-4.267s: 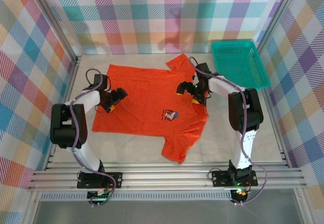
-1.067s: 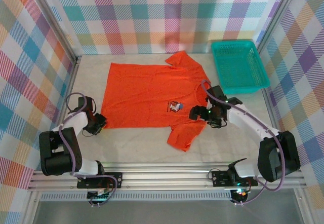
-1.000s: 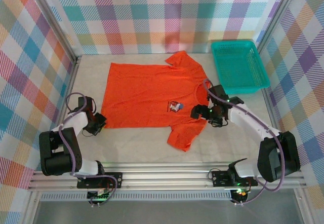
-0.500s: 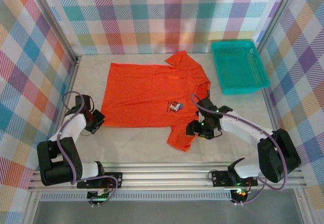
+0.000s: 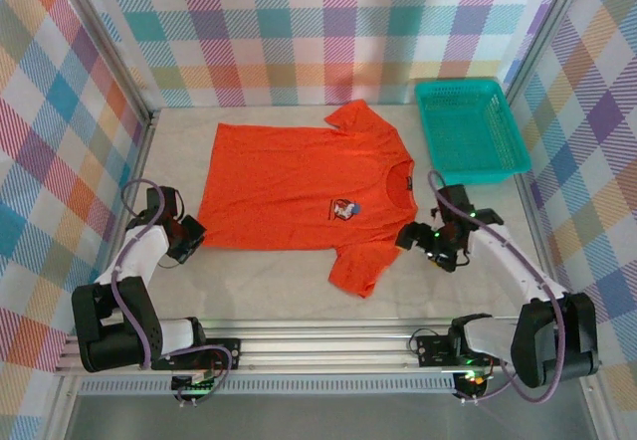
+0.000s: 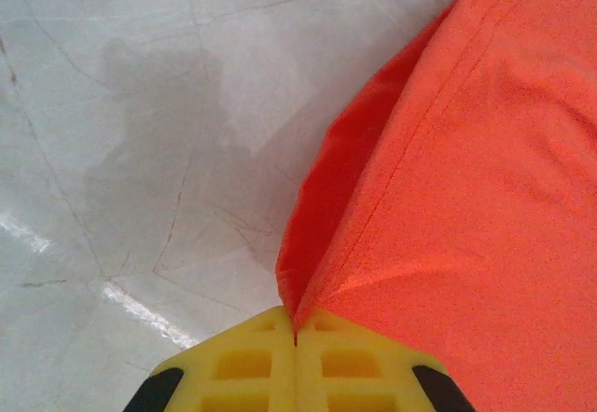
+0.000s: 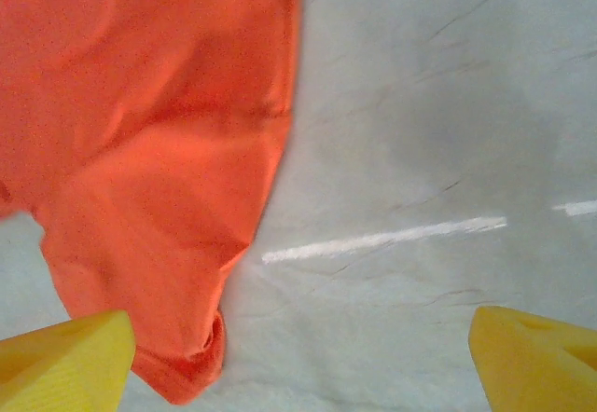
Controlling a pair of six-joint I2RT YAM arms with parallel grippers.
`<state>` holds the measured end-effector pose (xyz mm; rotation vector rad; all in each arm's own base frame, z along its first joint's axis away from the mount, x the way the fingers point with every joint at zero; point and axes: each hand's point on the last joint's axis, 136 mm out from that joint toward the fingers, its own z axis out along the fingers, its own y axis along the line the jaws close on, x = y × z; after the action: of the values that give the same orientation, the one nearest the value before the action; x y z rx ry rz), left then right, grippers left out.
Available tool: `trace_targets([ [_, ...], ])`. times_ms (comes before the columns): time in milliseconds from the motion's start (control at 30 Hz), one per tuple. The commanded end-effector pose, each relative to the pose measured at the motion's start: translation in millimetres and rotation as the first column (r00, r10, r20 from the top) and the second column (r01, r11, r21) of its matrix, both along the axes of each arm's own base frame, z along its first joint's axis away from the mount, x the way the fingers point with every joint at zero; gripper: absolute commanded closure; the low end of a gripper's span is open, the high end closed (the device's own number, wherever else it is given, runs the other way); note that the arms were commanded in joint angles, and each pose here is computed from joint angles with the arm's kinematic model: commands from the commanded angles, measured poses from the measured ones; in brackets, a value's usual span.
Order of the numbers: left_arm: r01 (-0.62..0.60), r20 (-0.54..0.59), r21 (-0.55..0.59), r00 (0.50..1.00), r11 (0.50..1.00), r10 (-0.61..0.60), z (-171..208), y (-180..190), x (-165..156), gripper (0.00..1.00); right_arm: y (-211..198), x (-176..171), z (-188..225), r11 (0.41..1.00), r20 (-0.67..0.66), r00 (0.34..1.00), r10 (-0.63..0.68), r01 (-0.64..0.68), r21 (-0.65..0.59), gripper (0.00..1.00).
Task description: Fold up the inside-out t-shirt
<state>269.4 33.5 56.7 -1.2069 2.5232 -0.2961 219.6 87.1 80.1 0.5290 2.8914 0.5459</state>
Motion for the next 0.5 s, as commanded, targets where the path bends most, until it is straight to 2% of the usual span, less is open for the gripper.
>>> trace_targets([
  [0,0.011,0.000,0.006,1.000,1.000,-0.011,4.7,1.7,-2.6,0.98,-2.8,9.6,22.9,0.996,0.046,0.999,-0.028,0.024,0.090,0.07],
  [333,0.013,0.021,-0.012,1.000,1.000,-0.013,8.4,-1.7,-1.5,0.99,-33.8,22.1,33.4,0.975,0.063,0.980,-0.190,0.181,0.128,0.06],
  [467,0.014,0.032,-0.010,0.999,1.000,-0.014,12.0,-1.8,-1.0,0.99,-29.6,25.1,40.5,0.967,0.085,0.979,-0.187,0.168,0.192,0.13],
])
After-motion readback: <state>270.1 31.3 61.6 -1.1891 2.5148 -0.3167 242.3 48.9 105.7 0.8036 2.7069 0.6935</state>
